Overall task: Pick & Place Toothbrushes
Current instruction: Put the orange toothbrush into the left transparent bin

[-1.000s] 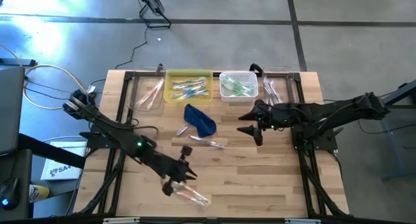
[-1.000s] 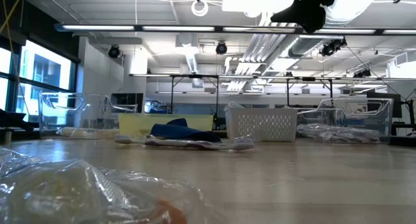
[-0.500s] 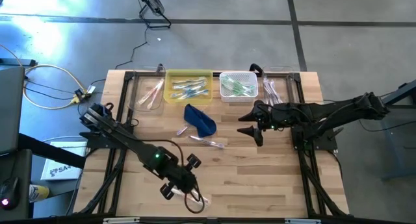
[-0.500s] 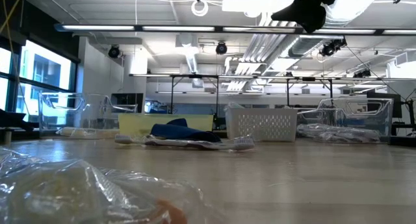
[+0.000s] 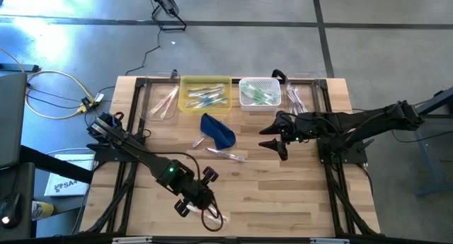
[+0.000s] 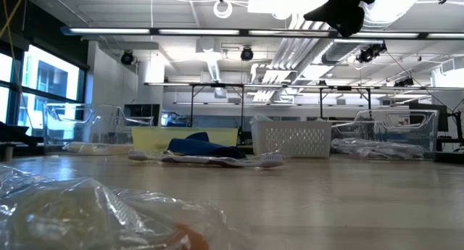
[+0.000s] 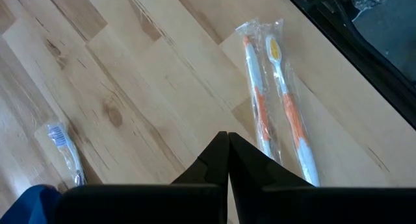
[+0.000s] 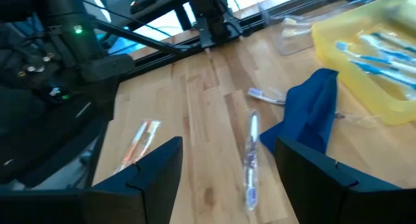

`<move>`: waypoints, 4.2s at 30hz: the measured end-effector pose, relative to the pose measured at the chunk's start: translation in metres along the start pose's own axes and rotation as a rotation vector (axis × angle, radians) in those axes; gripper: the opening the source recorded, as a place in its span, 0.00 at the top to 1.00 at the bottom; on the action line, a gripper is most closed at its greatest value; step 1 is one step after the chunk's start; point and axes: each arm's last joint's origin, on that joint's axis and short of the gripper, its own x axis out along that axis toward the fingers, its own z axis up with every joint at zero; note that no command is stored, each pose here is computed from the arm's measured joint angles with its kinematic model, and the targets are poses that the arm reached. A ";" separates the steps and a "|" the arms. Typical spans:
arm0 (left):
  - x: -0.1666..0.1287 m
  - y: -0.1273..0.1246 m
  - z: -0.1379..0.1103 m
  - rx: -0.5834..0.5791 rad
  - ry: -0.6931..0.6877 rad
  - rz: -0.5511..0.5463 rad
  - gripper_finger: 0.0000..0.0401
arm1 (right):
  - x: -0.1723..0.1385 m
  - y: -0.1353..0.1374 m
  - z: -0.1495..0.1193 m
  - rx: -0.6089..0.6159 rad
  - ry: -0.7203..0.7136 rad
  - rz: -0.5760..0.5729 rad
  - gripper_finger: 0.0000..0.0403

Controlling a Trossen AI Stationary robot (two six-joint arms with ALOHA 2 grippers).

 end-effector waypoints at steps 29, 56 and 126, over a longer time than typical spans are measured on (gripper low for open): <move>0.025 -0.004 0.001 -0.068 0.038 -0.048 0.56 | 0.000 0.000 -0.001 -0.026 0.020 0.019 0.42; 0.057 -0.008 0.011 -0.137 -0.031 -0.117 0.54 | 0.000 -0.002 -0.006 -0.031 0.065 -0.005 0.42; 0.090 -0.014 -0.001 -0.203 0.111 -0.132 0.54 | 0.000 -0.002 -0.006 -0.039 0.069 -0.007 0.42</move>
